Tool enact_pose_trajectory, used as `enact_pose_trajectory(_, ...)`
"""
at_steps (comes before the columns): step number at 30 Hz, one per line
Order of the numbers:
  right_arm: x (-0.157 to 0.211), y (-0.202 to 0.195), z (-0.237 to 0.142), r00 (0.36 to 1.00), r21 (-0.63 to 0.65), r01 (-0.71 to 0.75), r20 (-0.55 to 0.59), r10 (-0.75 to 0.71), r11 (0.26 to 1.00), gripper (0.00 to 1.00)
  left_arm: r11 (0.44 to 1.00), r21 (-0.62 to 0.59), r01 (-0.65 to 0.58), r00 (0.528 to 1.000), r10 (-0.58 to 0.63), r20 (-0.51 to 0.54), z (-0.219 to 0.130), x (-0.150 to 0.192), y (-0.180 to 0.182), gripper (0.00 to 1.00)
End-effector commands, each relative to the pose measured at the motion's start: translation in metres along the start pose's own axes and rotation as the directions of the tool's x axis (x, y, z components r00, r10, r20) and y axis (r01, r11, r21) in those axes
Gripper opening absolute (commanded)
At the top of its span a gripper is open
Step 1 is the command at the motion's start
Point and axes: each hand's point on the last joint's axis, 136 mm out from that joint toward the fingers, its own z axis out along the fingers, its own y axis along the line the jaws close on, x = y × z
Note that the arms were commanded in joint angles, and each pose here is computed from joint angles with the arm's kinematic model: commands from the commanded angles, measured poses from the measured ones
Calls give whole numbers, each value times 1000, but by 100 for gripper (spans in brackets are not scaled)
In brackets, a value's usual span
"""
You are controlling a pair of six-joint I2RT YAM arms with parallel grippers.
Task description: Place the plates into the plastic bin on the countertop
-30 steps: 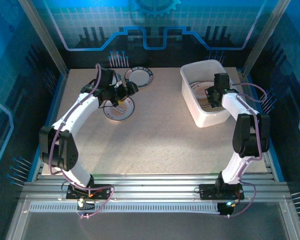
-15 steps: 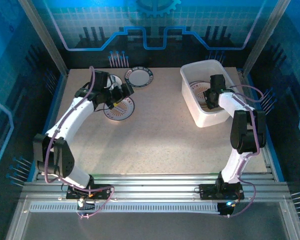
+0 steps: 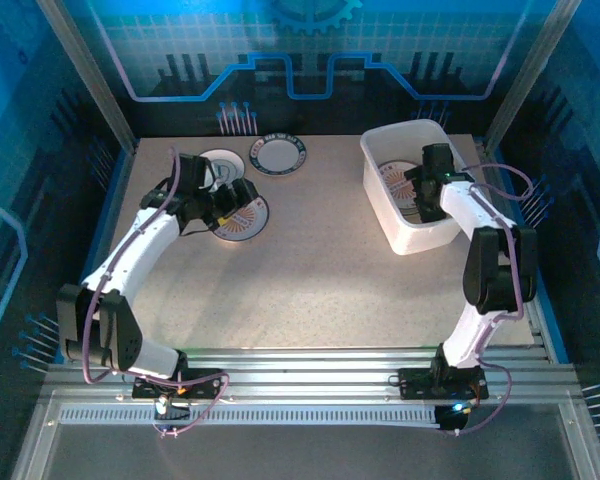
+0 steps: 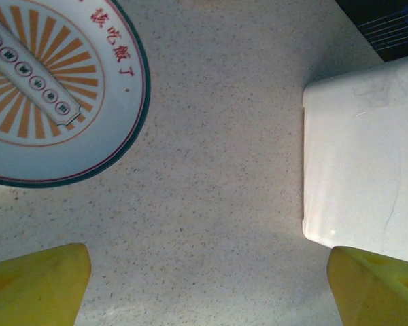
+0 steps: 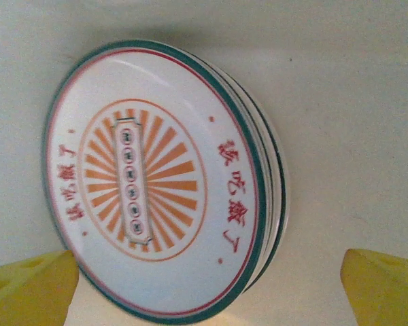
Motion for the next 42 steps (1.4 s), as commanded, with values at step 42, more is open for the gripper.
enact_pose_trajectory(42, 113, 58, -183, 760, -535, 574, 66, -647, 620, 89, 948, -161, 274, 961, -275, 19, 90, -24, 141, 82)
